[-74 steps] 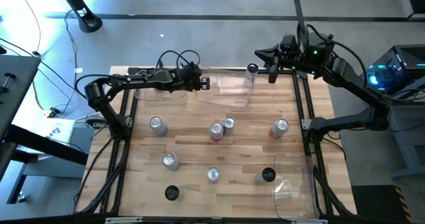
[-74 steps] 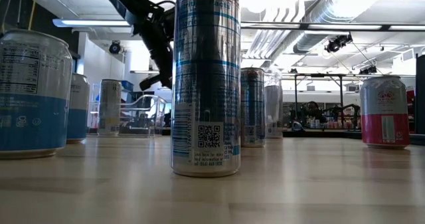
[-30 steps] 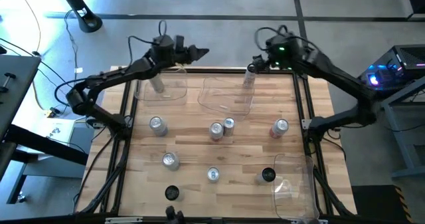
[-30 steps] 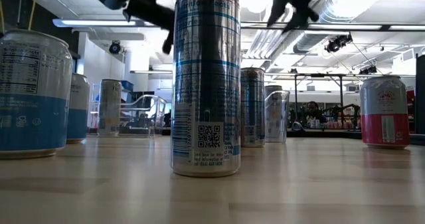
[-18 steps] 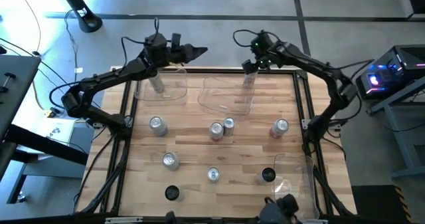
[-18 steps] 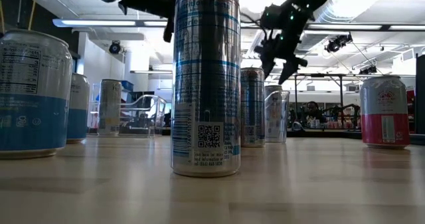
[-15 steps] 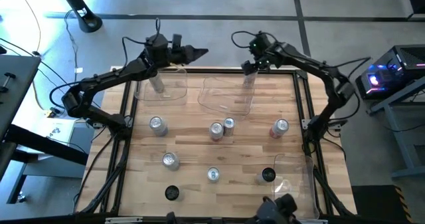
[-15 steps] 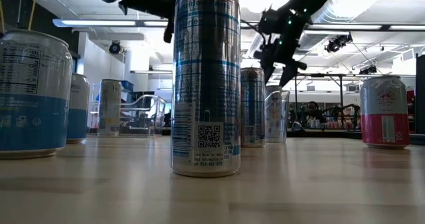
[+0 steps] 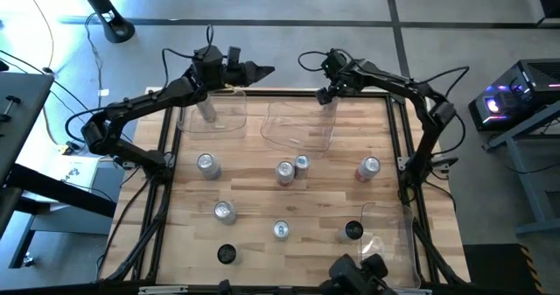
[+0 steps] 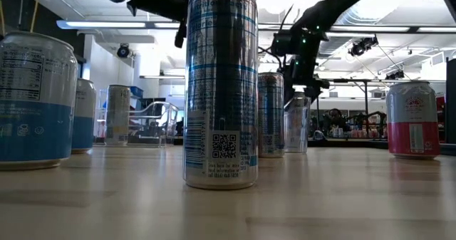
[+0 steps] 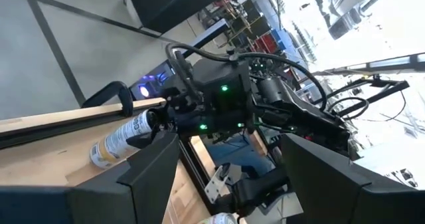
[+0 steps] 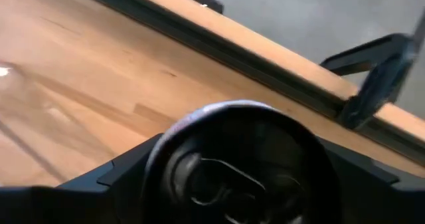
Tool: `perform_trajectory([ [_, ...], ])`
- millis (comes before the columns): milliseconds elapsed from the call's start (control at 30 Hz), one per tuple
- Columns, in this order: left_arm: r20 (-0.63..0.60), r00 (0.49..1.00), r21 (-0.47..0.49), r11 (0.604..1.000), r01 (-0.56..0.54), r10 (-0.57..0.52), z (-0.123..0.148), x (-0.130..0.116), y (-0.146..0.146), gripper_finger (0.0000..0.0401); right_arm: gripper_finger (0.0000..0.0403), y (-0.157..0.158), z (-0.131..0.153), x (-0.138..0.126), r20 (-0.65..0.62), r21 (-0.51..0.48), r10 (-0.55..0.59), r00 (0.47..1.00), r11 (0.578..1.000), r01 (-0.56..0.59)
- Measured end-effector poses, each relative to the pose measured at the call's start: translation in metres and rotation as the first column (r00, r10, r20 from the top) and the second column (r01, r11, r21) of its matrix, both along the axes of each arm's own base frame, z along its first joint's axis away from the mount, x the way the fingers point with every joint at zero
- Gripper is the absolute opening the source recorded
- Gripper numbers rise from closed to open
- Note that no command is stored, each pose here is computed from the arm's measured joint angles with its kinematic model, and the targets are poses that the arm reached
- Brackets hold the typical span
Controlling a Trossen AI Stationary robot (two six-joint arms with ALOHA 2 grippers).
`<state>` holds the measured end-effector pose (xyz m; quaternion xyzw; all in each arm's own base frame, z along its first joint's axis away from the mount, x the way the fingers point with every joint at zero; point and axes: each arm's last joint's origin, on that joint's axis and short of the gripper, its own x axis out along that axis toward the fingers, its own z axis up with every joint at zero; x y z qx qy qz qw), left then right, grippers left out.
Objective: Sort soda cans
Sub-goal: Put the top white-yellow soda can into the top left transparent bin
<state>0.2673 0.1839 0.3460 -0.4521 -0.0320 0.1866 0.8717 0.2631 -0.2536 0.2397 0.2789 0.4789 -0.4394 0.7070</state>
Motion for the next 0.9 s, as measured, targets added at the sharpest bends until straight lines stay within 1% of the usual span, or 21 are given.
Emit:
perform_trajectory([
  [100, -0.007, 1.000, 0.019, 1.000, 0.002, -0.001, 0.000, 0.000, 0.000, 0.0261, 0.0299, -0.002, 0.002, 0.000, -0.014, -0.048, -0.014, 1.000, 0.999, 0.013],
  [200, -0.012, 1.000, 0.023, 1.000, 0.002, -0.002, 0.000, 0.000, 0.000, 0.0261, 0.0244, -0.003, 0.004, 0.001, -0.010, -0.070, -0.005, 1.000, 0.998, 0.004],
  [333, -0.014, 1.000, 0.048, 0.999, 0.006, -0.005, 0.001, -0.003, 0.003, 0.0261, 0.0239, -0.001, 0.004, -0.001, -0.038, -0.057, 0.020, 0.999, 0.998, -0.022],
  [400, -0.006, 1.000, 0.089, 0.996, 0.019, -0.019, 0.007, -0.010, 0.005, 0.0261, 0.0239, 0.003, 0.009, -0.004, -0.062, -0.072, 0.039, 0.997, 0.996, -0.043],
  [467, 0.014, 1.000, 0.158, 0.987, 0.013, -0.016, 0.017, -0.021, 0.006, 0.0261, 0.0239, 0.008, 0.022, -0.008, -0.063, -0.110, 0.060, 0.996, 0.992, -0.066],
  [567, 0.037, 0.999, 0.238, 0.971, -0.030, 0.022, 0.033, -0.039, 0.005, 0.0261, 0.0239, 0.016, 0.052, -0.020, 0.011, -0.187, 0.058, 0.998, 0.981, -0.055],
  [667, -0.005, 0.998, 0.322, 0.945, -0.055, 0.060, 0.040, -0.048, -0.002, 0.0261, 0.0239, 0.028, 0.082, -0.032, 0.103, -0.257, 0.062, 0.993, 0.966, -0.034],
  [700, -0.032, 0.997, 0.336, 0.940, -0.057, 0.072, 0.039, -0.048, -0.004, 0.0261, 0.0239, 0.032, 0.093, -0.037, 0.143, -0.284, 0.065, 0.988, 0.959, -0.022],
  [767, -0.089, 0.993, 0.362, 0.932, -0.035, 0.072, 0.034, -0.043, -0.009, 0.0261, 0.0239, 0.042, 0.111, -0.042, 0.244, -0.301, 0.087, 0.966, 0.954, -0.010],
  [833, -0.146, 0.988, 0.375, 0.927, 0.012, 0.046, 0.028, -0.037, -0.014, 0.0261, 0.0239, 0.051, 0.123, -0.044, 0.338, -0.295, 0.118, 0.934, 0.955, -0.014],
  [900, -0.199, 0.980, 0.394, 0.915, 0.081, -0.001, 0.021, -0.026, -0.023, 0.0262, 0.0239, 0.060, 0.130, -0.041, 0.403, -0.285, 0.160, 0.901, 0.957, -0.042],
])
